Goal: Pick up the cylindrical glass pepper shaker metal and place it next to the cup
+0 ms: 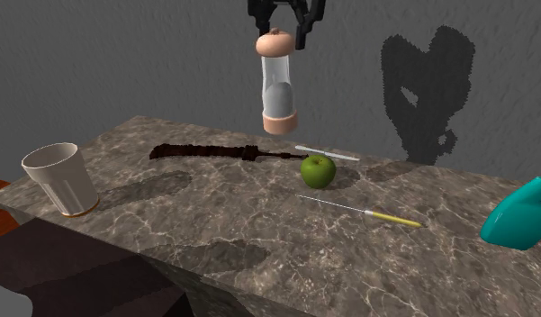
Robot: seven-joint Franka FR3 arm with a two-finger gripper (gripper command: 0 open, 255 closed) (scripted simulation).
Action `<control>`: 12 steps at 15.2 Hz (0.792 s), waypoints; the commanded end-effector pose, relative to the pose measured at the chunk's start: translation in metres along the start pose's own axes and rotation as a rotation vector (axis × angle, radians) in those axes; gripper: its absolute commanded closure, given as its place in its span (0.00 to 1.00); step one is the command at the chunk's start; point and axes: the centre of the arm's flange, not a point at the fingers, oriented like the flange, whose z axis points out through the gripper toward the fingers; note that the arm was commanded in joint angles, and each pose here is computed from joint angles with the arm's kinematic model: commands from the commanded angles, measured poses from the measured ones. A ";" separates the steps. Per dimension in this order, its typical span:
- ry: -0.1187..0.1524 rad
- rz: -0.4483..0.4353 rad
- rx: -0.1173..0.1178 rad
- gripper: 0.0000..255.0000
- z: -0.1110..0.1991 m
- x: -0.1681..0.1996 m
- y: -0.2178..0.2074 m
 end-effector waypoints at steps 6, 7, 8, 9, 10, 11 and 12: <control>-0.001 -0.001 0.000 1.00 0.004 -0.031 -0.093; -0.001 -0.001 0.000 1.00 0.004 -0.036 -0.106; -0.001 -0.001 0.000 1.00 0.005 -0.040 -0.118; -0.001 -0.001 0.000 1.00 0.005 -0.045 -0.131; -0.001 -0.001 0.000 1.00 0.005 -0.049 -0.143; -0.001 -0.001 0.000 1.00 0.006 -0.053 -0.156; -0.001 -0.001 0.000 1.00 0.006 -0.058 -0.168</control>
